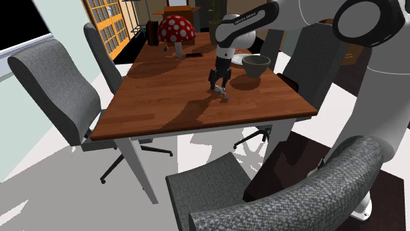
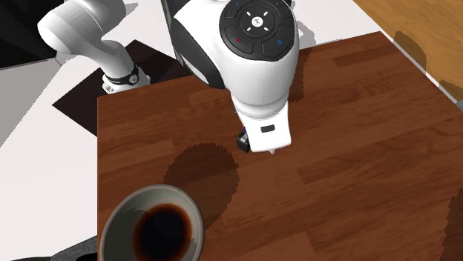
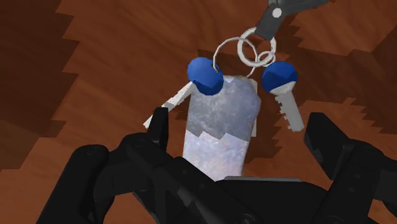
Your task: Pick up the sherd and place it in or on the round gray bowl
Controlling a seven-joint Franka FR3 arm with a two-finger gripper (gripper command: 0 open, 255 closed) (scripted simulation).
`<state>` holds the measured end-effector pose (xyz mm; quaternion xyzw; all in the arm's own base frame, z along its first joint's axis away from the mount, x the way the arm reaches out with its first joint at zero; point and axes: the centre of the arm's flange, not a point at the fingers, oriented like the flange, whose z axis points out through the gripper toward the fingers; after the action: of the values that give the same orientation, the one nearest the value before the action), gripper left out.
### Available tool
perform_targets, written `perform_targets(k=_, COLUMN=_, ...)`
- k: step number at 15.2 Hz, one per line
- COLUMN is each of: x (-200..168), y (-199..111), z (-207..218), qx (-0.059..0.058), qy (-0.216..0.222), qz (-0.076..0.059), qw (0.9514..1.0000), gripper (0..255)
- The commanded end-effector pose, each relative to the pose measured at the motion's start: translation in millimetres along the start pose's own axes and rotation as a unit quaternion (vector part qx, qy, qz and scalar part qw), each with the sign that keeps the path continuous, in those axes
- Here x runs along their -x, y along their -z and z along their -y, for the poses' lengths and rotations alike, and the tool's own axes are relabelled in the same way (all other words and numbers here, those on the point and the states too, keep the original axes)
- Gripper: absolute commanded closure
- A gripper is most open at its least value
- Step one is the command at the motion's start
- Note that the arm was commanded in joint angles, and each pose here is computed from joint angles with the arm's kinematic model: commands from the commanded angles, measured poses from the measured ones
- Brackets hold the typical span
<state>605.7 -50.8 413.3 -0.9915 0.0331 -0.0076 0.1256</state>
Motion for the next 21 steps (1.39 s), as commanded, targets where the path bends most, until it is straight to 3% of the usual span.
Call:
perform_targets(k=1, x=-0.6, y=-4.2, z=0.2, qx=0.0, qy=0.0, qz=0.0, qw=1.0, gripper=0)
perform_targets(k=7, x=-0.6, y=-4.2, z=0.2, qx=0.0, qy=0.0, qz=0.0, qw=1.0, gripper=0)
perform_targets(k=8, x=-0.5, y=-4.2, z=0.2, qx=0.0, qy=0.0, qz=0.0, qw=1.0, gripper=255)
perform_targets(k=17, x=-0.6, y=-4.2, z=0.2, qx=0.0, qy=0.0, qz=0.0, qw=1.0, gripper=255)
perform_targets(k=21, x=-0.7, y=16.3, z=5.5, qx=0.0, qy=0.0, qz=0.0, qw=1.0, gripper=255)
